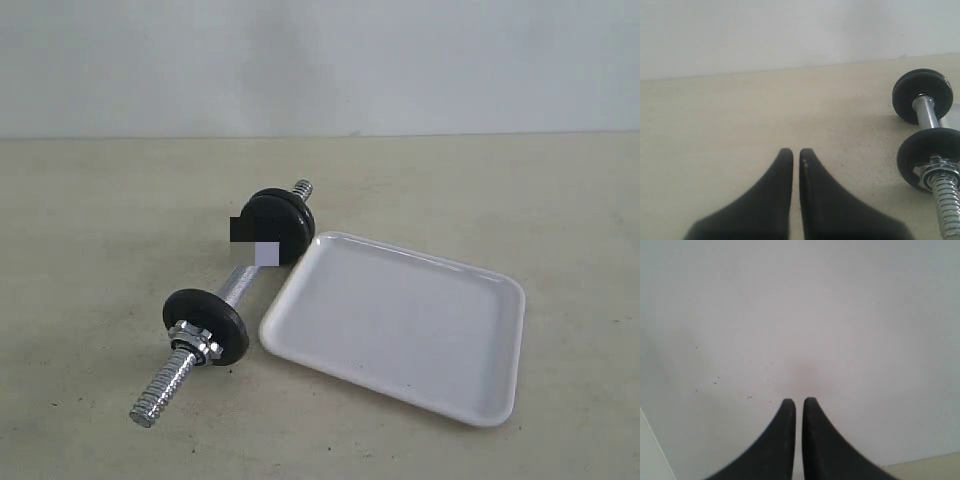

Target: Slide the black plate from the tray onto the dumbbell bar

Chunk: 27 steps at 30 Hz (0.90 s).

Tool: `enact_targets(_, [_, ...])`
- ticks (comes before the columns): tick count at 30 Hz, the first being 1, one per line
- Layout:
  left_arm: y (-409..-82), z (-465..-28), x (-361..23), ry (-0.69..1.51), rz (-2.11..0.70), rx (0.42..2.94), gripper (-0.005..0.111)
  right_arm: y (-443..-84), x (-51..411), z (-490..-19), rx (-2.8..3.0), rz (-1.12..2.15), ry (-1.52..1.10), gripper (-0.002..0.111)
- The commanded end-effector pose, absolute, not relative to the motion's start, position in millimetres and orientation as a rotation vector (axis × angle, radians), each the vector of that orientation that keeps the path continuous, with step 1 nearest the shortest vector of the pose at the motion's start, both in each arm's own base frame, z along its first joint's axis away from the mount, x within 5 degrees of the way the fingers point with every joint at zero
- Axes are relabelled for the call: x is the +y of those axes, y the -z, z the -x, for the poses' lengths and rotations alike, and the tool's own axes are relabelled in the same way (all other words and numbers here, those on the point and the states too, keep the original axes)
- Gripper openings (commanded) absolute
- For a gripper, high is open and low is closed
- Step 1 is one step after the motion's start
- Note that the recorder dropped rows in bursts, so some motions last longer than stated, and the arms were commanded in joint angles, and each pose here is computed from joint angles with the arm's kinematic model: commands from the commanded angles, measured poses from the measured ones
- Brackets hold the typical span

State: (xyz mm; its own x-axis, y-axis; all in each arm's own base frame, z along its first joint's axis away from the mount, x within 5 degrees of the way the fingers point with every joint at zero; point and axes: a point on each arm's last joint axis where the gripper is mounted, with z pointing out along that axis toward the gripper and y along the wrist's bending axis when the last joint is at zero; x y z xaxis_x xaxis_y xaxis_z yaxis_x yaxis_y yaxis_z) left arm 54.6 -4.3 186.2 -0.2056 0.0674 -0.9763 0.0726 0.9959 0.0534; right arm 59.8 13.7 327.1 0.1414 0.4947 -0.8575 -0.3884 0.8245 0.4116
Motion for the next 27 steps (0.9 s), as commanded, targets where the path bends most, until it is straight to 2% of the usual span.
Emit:
enact_targets(1, [-186,-54,-4,0.004,-0.097,1.776,0.004,-294,12,-45,1.296,0.07,-0.44,0.001])
enact_targets(8, [-186,-54,-4,0.004,-0.097,1.778,0.004,-217,7,-55,1.447,-0.002,-0.264,0.001])
enact_targets(14, [-187,-54,-4,0.002,-0.098,1.776,0.004,-213,9,-55,1.488,0.083,-0.155,0.001])
enact_targets(18, [-187,-54,-4,0.002,-0.098,1.776,0.004,-210,12,-55,1.521,0.108,-0.182,0.001])
enact_targets(27, [-187,-54,-4,0.002,-0.098,1.776,0.004,-214,6,-56,1.481,-0.008,-0.203,0.001])
